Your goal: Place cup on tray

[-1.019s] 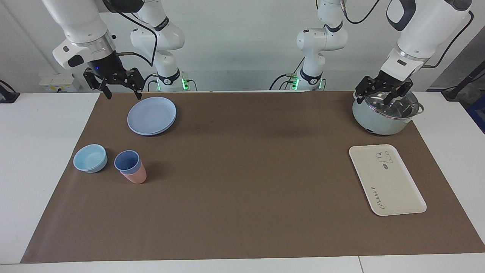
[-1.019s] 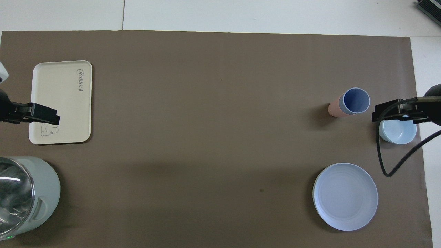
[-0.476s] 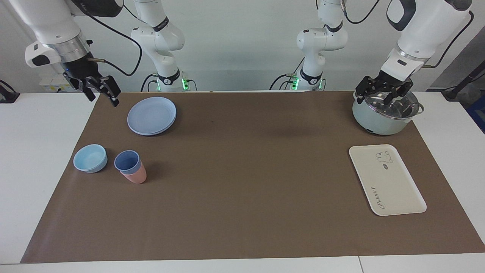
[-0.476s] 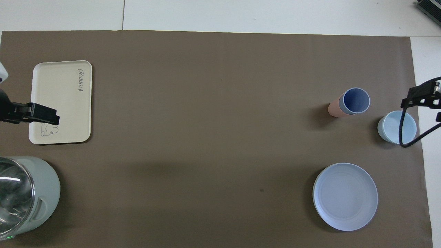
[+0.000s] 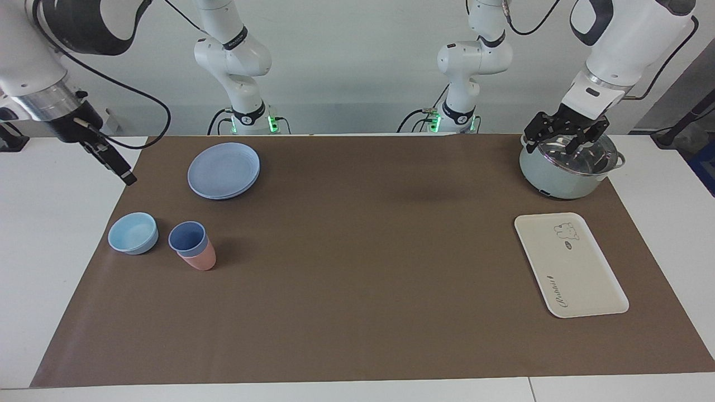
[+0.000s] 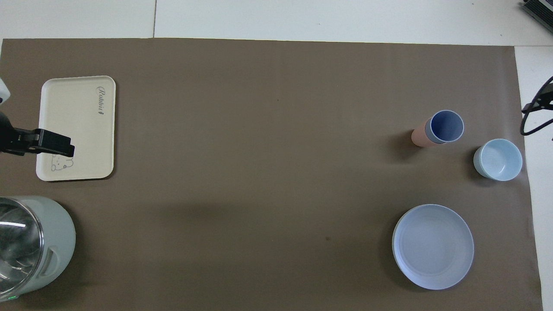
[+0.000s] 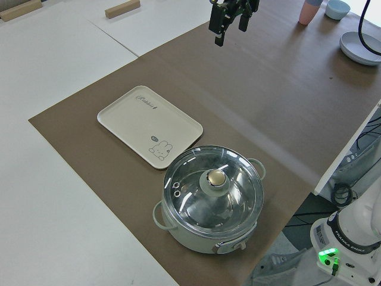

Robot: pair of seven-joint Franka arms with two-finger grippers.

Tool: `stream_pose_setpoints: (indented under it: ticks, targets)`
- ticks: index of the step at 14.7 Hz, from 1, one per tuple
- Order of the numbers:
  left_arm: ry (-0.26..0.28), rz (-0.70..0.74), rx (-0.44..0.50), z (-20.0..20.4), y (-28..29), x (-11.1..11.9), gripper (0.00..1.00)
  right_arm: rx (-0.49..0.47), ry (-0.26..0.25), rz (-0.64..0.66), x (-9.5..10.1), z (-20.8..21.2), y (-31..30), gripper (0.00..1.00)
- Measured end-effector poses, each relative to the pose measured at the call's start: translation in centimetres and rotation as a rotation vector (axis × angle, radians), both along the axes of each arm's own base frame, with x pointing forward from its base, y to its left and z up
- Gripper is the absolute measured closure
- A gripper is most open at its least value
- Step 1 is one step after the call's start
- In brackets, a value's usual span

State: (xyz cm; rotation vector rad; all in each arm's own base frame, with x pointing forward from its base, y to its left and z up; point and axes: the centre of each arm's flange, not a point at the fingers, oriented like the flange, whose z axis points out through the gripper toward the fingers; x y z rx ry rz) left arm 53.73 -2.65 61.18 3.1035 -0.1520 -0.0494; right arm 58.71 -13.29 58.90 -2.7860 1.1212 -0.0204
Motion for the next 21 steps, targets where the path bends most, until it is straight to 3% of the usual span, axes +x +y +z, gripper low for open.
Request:
stream_pose_setpoints:
  ticks: [8, 13, 21]
  targets:
    - [0.0, 0.0, 0.0, 0.0, 0.0, 0.0, 0.0, 0.14, 0.092, -0.25, 7.4, -12.2, -5.7, 0.14]
    - [0.0, 0.0, 0.0, 0.0, 0.0, 0.0, 0.0, 0.315, 0.164, -0.364, 8.3, -19.1, -7.7, 0.14]
    - [0.0, 0.001, 0.0, 0.0, 0.0, 0.0, 0.0, 0.461, 0.262, -0.456, 8.6, -27.1, -6.8, 0.2]
